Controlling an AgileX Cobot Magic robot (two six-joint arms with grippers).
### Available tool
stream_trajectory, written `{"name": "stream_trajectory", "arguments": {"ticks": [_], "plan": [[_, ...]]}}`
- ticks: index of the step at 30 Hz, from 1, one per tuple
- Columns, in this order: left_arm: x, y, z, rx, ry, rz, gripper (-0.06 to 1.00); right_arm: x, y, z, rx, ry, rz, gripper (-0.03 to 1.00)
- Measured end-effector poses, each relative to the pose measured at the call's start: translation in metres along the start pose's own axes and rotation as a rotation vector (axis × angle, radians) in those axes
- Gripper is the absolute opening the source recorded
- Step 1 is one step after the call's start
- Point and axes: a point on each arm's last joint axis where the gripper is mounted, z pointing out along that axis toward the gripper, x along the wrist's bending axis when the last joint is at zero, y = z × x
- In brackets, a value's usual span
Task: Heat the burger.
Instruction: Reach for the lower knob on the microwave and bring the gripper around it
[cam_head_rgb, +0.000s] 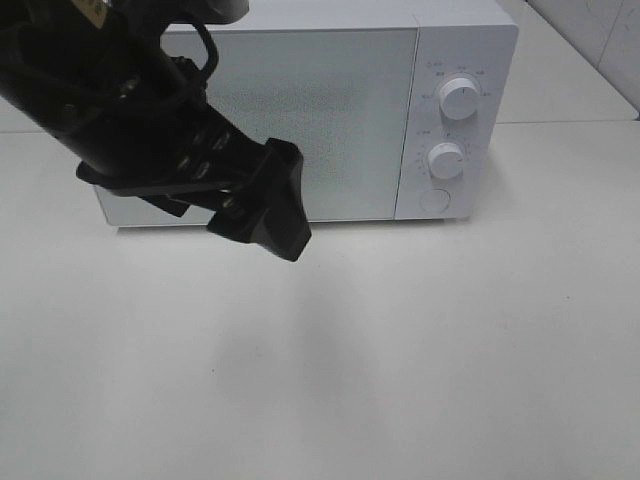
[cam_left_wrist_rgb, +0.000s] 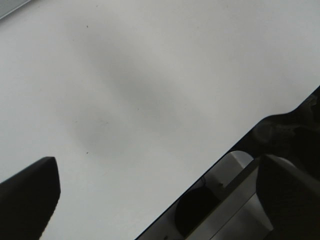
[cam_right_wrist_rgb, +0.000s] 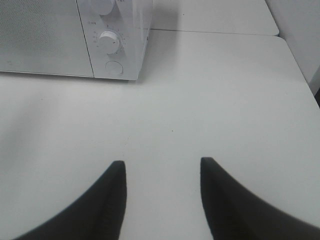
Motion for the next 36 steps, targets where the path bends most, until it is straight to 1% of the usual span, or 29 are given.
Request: {"name": "stream_trajectory", "arguments": {"ticks": [1, 3, 4, 7, 8, 9, 10, 12, 13, 15, 16, 17, 19, 20, 21, 22, 24, 25, 27, 30, 32, 33, 35, 36], "plan": [[0.002, -0.004, -0.006, 0.018, 0.025, 0.014, 0.99, 0.000, 0.000, 0.000, 0.000, 0.000, 0.000, 0.49], [0.004, -0.005, -0.009, 0.022, 0.037, 0.006, 0.99, 0.000, 0.000, 0.000, 0.000, 0.000, 0.000, 0.49], [0.012, -0.006, -0.018, 0.018, 0.068, -0.033, 0.99, 0.000, 0.000, 0.000, 0.000, 0.000, 0.000, 0.49], [0.019, -0.007, -0.022, 0.013, 0.088, -0.061, 0.99, 0.000, 0.000, 0.000, 0.000, 0.000, 0.000, 0.49], [0.030, -0.008, -0.030, 0.005, 0.120, -0.132, 0.99, 0.000, 0.000, 0.000, 0.000, 0.000, 0.000, 0.49], [0.035, -0.009, -0.034, 0.000, 0.132, -0.157, 0.99, 0.000, 0.000, 0.000, 0.000, 0.000, 0.000, 0.49], [0.035, -0.009, -0.034, 0.000, 0.132, -0.157, 0.99, 0.000, 0.000, 0.000, 0.000, 0.000, 0.000, 0.49], [0.054, -0.016, -0.050, 0.005, 0.170, -0.254, 0.99, 0.000, 0.000, 0.000, 0.000, 0.000, 0.000, 0.49], [0.054, -0.016, -0.050, 0.005, 0.170, -0.254, 0.99, 0.000, 0.000, 0.000, 0.000, 0.000, 0.000, 0.49], [0.063, -0.020, -0.059, 0.004, 0.186, -0.293, 0.99, 0.000, 0.000, 0.000, 0.000, 0.000, 0.000, 0.49], [0.063, -0.020, -0.059, 0.004, 0.186, -0.293, 0.99, 0.000, 0.000, 0.000, 0.000, 0.000, 0.000, 0.49], [0.073, -0.026, -0.069, 0.003, 0.205, -0.335, 0.99, 0.000, 0.000, 0.000, 0.000, 0.000, 0.000, 0.49], [0.077, -0.029, -0.073, 0.002, 0.214, -0.353, 0.99, 0.000, 0.000, 0.000, 0.000, 0.000, 0.000, 0.49], [0.087, -0.036, -0.078, 0.014, 0.234, -0.398, 0.99, 0.000, 0.000, 0.000, 0.000, 0.000, 0.000, 0.49], [0.092, -0.041, -0.081, 0.022, 0.245, -0.418, 0.99, 0.000, 0.000, 0.000, 0.000, 0.000, 0.000, 0.49], [0.092, -0.041, -0.081, 0.022, 0.245, -0.418, 0.99, 0.000, 0.000, 0.000, 0.000, 0.000, 0.000, 0.49], [0.113, -0.062, -0.090, 0.046, 0.287, -0.472, 0.99, 0.000, 0.000, 0.000, 0.000, 0.000, 0.000, 0.49], [0.113, -0.062, -0.090, 0.046, 0.287, -0.472, 0.99, 0.000, 0.000, 0.000, 0.000, 0.000, 0.000, 0.49], [0.125, -0.079, -0.097, 0.050, 0.319, -0.474, 0.99, 0.000, 0.000, 0.000, 0.000, 0.000, 0.000, 0.49], [0.129, -0.086, -0.099, 0.049, 0.332, -0.471, 0.99, 0.000, 0.000, 0.000, 0.000, 0.000, 0.000, 0.49], [0.141, -0.106, -0.101, 0.007, 0.374, -0.468, 0.99, 0.000, 0.000, 0.000, 0.000, 0.000, 0.000, 0.49], [0.141, -0.106, -0.101, 0.007, 0.374, -0.468, 0.99, 0.000, 0.000, 0.000, 0.000, 0.000, 0.000, 0.49], [0.141, -0.123, -0.100, -0.013, 0.382, -0.493, 0.99, 0.000, 0.000, 0.000, 0.000, 0.000, 0.000, 0.49], [0.141, -0.123, -0.100, -0.013, 0.382, -0.493, 0.99, 0.000, 0.000, 0.000, 0.000, 0.000, 0.000, 0.49]]}}
